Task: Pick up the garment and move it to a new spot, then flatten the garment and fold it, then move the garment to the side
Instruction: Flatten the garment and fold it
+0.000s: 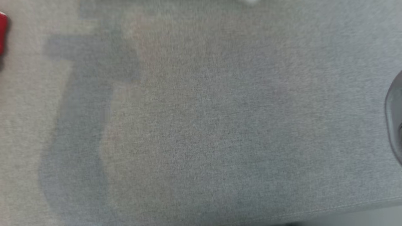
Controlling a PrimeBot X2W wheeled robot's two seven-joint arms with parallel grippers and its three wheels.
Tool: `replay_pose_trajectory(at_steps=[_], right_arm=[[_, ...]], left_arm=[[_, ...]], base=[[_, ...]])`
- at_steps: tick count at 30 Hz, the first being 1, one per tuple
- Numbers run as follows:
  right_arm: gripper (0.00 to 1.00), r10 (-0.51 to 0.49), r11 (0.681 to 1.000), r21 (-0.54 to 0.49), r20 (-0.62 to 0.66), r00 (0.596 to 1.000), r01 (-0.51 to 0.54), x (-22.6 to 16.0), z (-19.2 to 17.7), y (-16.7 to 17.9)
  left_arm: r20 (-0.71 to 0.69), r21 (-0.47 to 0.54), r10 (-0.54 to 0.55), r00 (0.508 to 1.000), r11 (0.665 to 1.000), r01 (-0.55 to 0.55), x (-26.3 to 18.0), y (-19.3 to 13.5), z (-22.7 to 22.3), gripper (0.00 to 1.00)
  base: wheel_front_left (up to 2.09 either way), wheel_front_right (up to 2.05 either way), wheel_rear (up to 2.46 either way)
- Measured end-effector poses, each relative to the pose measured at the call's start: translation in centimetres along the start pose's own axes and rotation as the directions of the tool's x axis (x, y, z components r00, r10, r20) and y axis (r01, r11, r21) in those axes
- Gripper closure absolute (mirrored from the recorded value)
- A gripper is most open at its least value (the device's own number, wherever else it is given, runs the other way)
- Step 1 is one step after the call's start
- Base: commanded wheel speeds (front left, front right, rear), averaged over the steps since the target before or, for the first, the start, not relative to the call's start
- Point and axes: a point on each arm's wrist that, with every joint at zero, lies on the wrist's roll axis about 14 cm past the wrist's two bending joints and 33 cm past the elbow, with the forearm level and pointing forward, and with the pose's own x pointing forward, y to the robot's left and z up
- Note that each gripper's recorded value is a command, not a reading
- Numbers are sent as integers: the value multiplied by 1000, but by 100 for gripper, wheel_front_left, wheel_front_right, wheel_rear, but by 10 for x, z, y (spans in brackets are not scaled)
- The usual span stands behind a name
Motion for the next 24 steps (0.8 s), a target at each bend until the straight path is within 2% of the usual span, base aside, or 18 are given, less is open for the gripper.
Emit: replay_pose_trajectory(at_steps=[2,5,8,10,13,17,20,24], right_arm=[[100,-13,1000,3,13,1000,13,19,-18,1],[100,36,998,46,-20,999,-35,38,-70,20],[100,91,992,99,-106,990,-80,37,-142,43],[100,121,989,111,-191,974,-101,20,-200,58],[100,160,983,141,-319,934,-120,-25,-273,73],[100,180,978,173,-444,878,-112,-107,-329,79],[100,168,980,179,-528,832,-85,-172,-345,63],[100,127,989,139,-609,783,-52,-245,-327,25]], left_arm=[[33,-4,31,999,1000,-31,17,13,-17,100],[3,-14,35,999,999,-35,33,13,-76,100],[-89,-46,12,996,999,-16,32,3,-152,100],[-164,-72,-15,986,997,3,18,-8,-203,100],[-270,-126,-60,961,992,27,-17,-27,-267,100],[-414,-230,-150,898,972,56,-92,-65,-328,100],[-506,-329,-234,830,942,65,-156,-102,-352,100],[-529,-401,-287,798,914,63,-209,-138,-337,100]], base=[[0,0,0],[0,0,0],[0,0,0],[0,0,0],[0,0,0],[0,0,0],[0,0,0],[0,0,0]])
